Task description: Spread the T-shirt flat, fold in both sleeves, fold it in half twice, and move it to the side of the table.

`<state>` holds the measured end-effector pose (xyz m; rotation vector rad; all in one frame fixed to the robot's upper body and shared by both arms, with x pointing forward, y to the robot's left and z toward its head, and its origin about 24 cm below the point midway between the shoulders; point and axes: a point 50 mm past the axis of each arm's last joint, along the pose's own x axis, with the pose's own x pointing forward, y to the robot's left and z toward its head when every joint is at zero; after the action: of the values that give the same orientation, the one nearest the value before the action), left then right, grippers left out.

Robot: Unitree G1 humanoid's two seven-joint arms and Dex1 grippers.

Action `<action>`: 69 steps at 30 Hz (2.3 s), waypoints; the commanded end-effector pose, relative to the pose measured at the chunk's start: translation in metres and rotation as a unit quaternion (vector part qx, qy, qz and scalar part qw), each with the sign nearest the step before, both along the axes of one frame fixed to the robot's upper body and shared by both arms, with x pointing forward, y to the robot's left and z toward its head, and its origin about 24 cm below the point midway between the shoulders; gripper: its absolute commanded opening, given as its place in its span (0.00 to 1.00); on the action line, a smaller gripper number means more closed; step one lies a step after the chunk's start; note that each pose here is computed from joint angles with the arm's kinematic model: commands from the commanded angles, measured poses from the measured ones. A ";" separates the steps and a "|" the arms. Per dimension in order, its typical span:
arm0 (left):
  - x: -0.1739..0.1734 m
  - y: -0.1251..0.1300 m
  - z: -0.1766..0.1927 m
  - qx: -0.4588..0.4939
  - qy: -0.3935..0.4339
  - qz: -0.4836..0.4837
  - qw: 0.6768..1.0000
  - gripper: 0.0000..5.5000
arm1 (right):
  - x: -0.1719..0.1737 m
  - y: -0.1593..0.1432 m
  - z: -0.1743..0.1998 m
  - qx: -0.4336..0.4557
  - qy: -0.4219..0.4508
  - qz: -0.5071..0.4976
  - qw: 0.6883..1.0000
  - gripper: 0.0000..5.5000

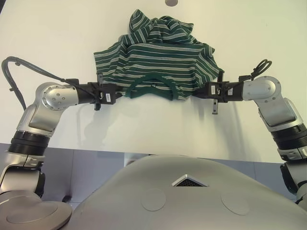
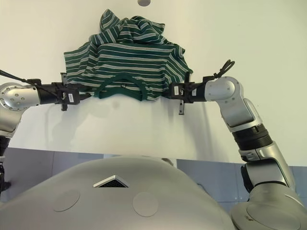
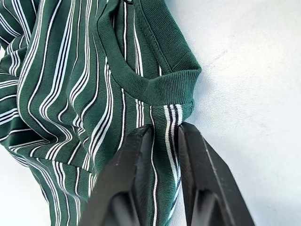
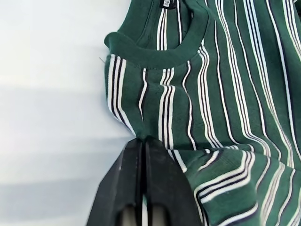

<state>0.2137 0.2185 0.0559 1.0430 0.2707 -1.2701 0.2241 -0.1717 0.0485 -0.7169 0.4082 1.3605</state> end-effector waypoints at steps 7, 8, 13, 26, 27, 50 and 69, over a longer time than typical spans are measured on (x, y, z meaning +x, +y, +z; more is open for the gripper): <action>0.018 -0.017 0.041 -0.165 -0.032 0.032 0.985 0.00 | 0.013 -0.002 0.020 0.045 -0.017 -0.018 0.999 0.00; 0.022 -0.015 0.051 -0.189 -0.038 0.040 0.980 0.00 | 0.016 -0.003 0.027 0.056 -0.022 -0.024 0.998 0.00; 0.042 0.009 0.109 -0.278 -0.087 0.079 0.953 0.00 | 0.043 -0.021 0.075 0.126 -0.059 -0.070 0.988 0.00; 0.062 0.034 0.234 -0.385 -0.165 0.023 0.908 0.00 | 0.087 -0.053 0.212 0.284 -0.175 -0.102 0.937 0.00; 0.067 0.030 0.244 -0.381 -0.173 0.011 0.908 0.00 | 0.093 -0.052 0.222 0.284 -0.188 -0.101 0.935 0.00; 0.165 0.000 0.341 -0.247 -0.551 0.239 0.761 0.00 | 0.171 -0.057 0.322 0.184 -0.531 -0.388 0.731 0.00; 0.111 0.001 0.255 -0.352 -0.170 -0.053 0.919 0.00 | 0.135 -0.060 0.251 0.247 -0.276 -0.140 0.918 0.00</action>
<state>0.3345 0.2257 0.3051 0.7206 -0.4754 -1.0199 0.3648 -0.2325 0.2919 -0.5991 -0.2507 0.8457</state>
